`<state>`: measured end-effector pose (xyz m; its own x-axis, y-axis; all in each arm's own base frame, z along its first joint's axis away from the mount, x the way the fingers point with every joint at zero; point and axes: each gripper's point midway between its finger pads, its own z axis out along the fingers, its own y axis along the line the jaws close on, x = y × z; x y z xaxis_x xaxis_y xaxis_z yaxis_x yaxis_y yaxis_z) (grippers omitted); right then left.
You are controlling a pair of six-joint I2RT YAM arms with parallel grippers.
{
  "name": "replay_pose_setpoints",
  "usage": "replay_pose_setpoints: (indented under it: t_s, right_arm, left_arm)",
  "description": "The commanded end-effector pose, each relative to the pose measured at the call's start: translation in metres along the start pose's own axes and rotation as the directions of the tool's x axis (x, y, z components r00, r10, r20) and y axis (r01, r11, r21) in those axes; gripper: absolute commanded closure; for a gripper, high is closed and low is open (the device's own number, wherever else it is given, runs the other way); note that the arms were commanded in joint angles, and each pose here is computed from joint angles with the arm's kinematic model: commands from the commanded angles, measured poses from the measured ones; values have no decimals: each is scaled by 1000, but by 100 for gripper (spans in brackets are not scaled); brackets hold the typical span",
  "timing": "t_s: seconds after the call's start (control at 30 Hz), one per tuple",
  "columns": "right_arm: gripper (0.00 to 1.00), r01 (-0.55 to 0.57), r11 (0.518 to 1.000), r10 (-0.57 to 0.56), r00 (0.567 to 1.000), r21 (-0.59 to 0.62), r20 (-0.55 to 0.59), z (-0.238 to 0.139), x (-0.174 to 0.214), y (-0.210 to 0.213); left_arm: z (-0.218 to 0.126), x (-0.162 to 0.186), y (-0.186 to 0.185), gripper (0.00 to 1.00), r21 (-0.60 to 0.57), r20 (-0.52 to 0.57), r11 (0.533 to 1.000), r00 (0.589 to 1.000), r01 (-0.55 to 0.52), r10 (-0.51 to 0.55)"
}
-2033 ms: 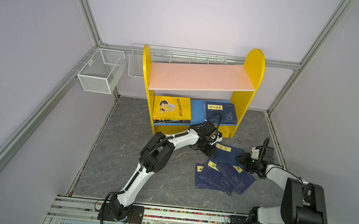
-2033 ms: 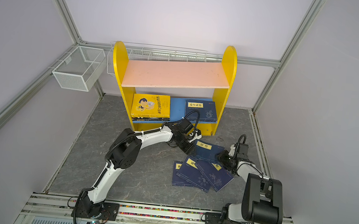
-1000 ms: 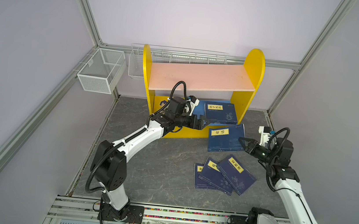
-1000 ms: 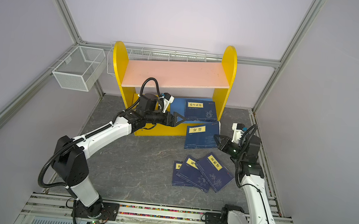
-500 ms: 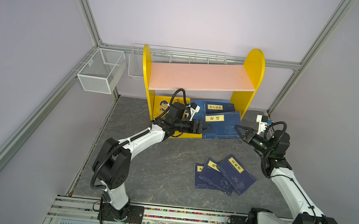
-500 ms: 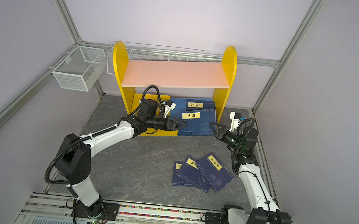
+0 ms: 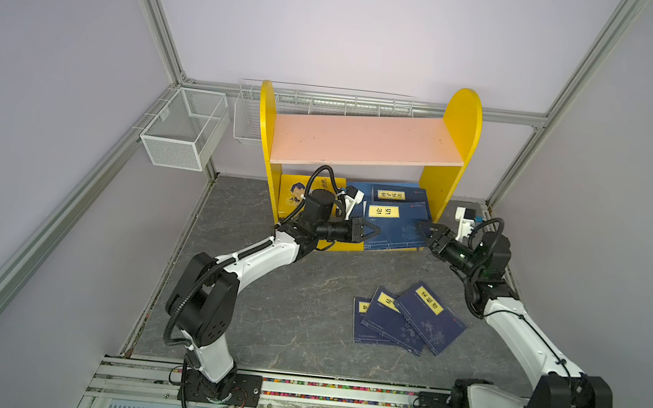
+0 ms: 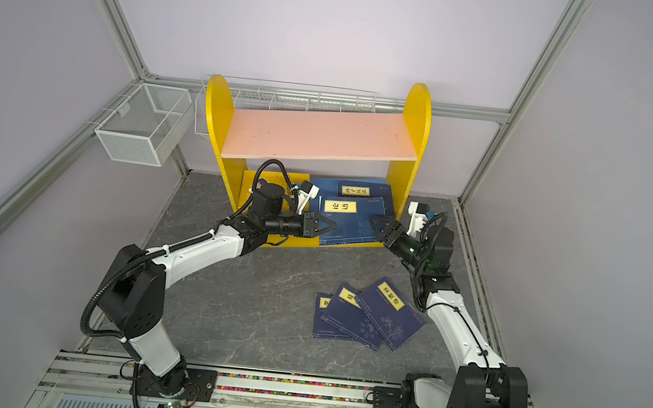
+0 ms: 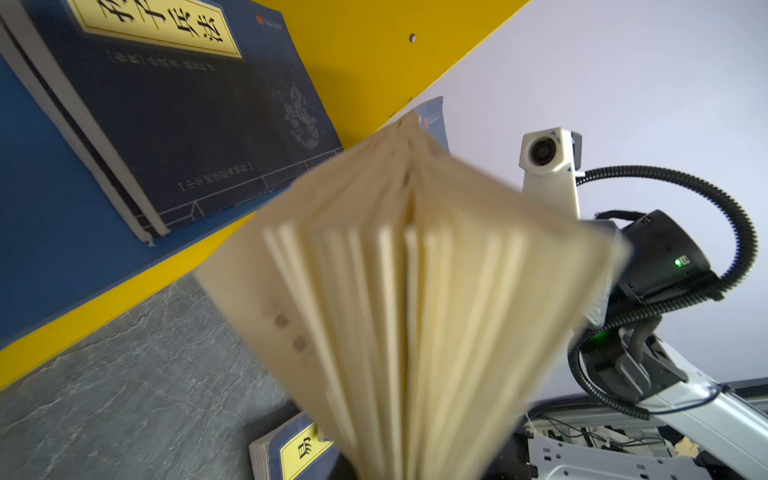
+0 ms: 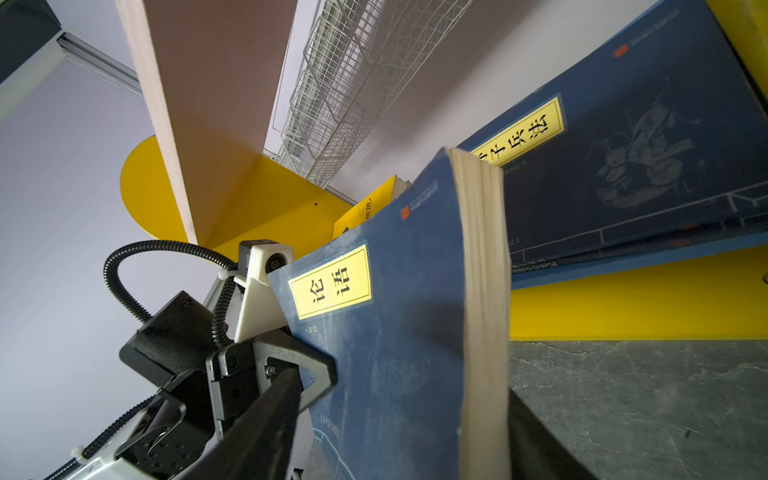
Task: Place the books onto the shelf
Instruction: 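Carry the upright dark blue book to the blue shelf with both grippers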
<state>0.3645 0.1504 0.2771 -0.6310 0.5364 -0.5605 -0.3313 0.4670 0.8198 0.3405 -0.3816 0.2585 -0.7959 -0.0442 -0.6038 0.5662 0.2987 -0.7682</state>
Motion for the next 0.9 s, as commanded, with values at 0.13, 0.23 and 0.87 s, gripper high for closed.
replay_pose_setpoints:
  t_s: [0.13, 0.23, 0.87]
  right_arm:
    - [25, -28, 1000, 28, 999, 11, 40, 8, 6, 10]
    - [27, -52, 999, 52, 997, -10, 50, 15, 11, 12]
    - [72, -30, 994, 37, 997, -108, 64, 50, 0, 43]
  left_arm:
    - [-7, -53, -37, 100, 154, 228, 988, 973, -15, -20]
    - [-4, -57, -38, 100, 184, 245, 983, 968, 2, -48]
    - [5, -49, -24, 100, 109, 210, 994, 976, 26, -49]
